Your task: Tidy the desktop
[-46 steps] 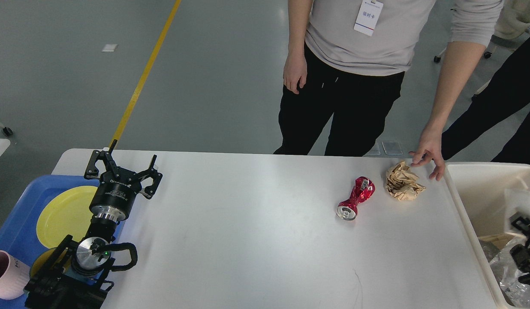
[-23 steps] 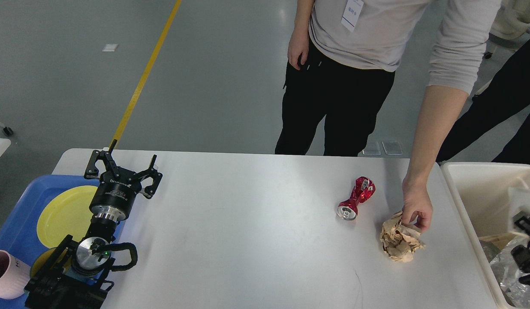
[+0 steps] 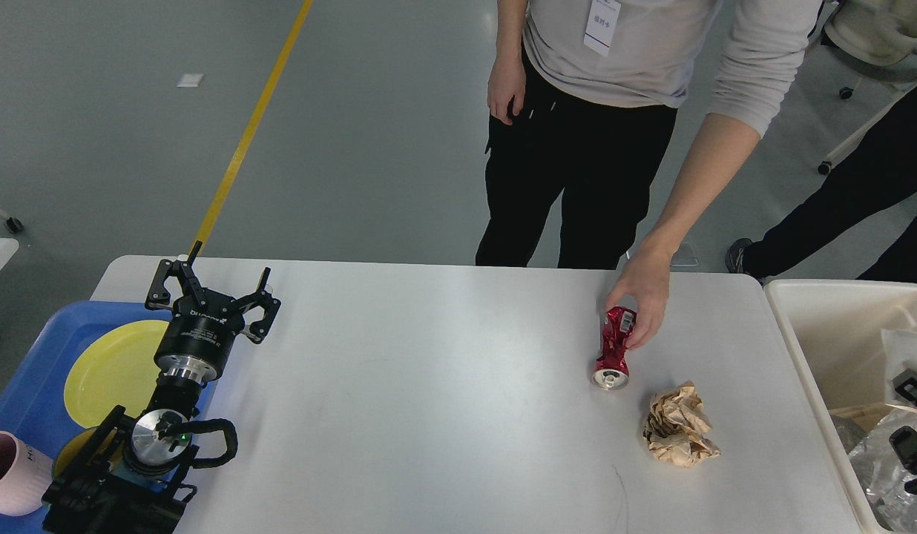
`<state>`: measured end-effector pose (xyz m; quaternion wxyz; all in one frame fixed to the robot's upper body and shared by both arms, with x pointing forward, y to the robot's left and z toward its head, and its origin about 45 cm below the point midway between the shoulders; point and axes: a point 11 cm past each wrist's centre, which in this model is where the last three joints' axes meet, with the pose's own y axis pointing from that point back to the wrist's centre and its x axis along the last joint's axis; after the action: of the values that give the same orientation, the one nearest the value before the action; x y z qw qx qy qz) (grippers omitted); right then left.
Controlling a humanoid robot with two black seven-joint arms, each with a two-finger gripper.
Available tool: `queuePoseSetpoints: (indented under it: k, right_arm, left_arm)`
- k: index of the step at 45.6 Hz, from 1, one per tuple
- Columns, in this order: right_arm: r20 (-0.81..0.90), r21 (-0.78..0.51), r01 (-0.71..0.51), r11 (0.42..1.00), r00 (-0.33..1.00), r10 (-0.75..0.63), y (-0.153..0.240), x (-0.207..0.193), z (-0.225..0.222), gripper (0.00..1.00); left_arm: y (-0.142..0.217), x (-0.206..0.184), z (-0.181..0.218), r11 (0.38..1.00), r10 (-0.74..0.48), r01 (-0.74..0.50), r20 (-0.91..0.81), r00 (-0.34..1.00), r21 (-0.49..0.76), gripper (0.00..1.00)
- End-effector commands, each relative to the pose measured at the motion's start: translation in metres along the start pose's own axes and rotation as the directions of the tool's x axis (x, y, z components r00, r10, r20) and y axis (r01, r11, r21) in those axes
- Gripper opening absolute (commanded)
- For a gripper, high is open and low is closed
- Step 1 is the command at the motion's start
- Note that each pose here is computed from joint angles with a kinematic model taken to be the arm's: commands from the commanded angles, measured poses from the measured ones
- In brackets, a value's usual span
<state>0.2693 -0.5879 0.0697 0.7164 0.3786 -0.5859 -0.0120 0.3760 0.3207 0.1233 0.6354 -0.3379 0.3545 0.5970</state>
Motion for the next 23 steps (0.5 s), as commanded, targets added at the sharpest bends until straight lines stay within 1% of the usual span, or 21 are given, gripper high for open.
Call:
queuePoseSetpoints:
  k: [1,3,5,6,8,11,12,16,19,23]
  right_arm:
    - [0.015,0.001,0.01,1.0,1.0,-0.01,0.001,-0.003,-0.002,1.0]
    - [-0.018,0.007,0.024,1.0,1.0,-0.024,0.002,-0.015,-0.003,1.0]
    - [-0.015,0.01,0.008,1.0,1.0,-0.008,0.003,-0.014,-0.005,1.0]
    - [0.009,0.016,0.004,1.0,1.0,-0.004,0.002,-0.007,-0.01,1.0]
    - [0.022,0.004,-0.004,1.0,1.0,0.004,0.0,0.004,-0.005,1.0]
    - [-0.01,-0.001,0.002,1.0,1.0,-0.002,0.0,-0.002,0.001,1.0]
    - [-0.011,0.005,-0.015,1.0,1.0,0.015,0.0,0.0,-0.001,1.0]
    - [0.027,0.006,-0.005,1.0,1.0,0.005,0.0,0.005,-0.006,1.0]
    - [-0.003,0.005,0.007,1.0,1.0,-0.007,0.001,-0.005,-0.003,1.0]
    - [0.008,0.014,-0.004,1.0,1.0,0.003,0.001,-0.001,-0.009,1.0]
  left_arm:
    - [0.0,0.0,0.0,1.0,0.001,-0.001,0.0,1.0,0.0,0.97]
    - [0.0,0.0,0.0,1.0,0.001,-0.001,0.0,1.0,0.0,0.97]
    - [0.0,0.0,0.0,1.0,0.0,0.0,0.0,1.0,0.0,0.97]
    - [0.0,0.0,0.0,1.0,0.0,0.0,-0.002,1.0,-0.001,0.97]
    - [0.0,0.0,0.0,1.0,0.001,-0.001,0.0,1.0,0.0,0.97]
    - [0.0,0.0,0.0,1.0,0.0,0.0,0.0,1.0,0.0,0.97]
    - [0.0,0.0,0.0,1.0,-0.002,0.002,0.0,1.0,0.0,0.97]
    - [0.0,0.0,0.0,1.0,0.001,-0.001,0.0,1.0,0.0,0.97]
    - [0.0,0.0,0.0,1.0,0.001,-0.001,0.0,1.0,0.0,0.97]
    - [0.0,0.0,0.0,1.0,0.0,0.0,0.0,1.0,0.0,0.97]
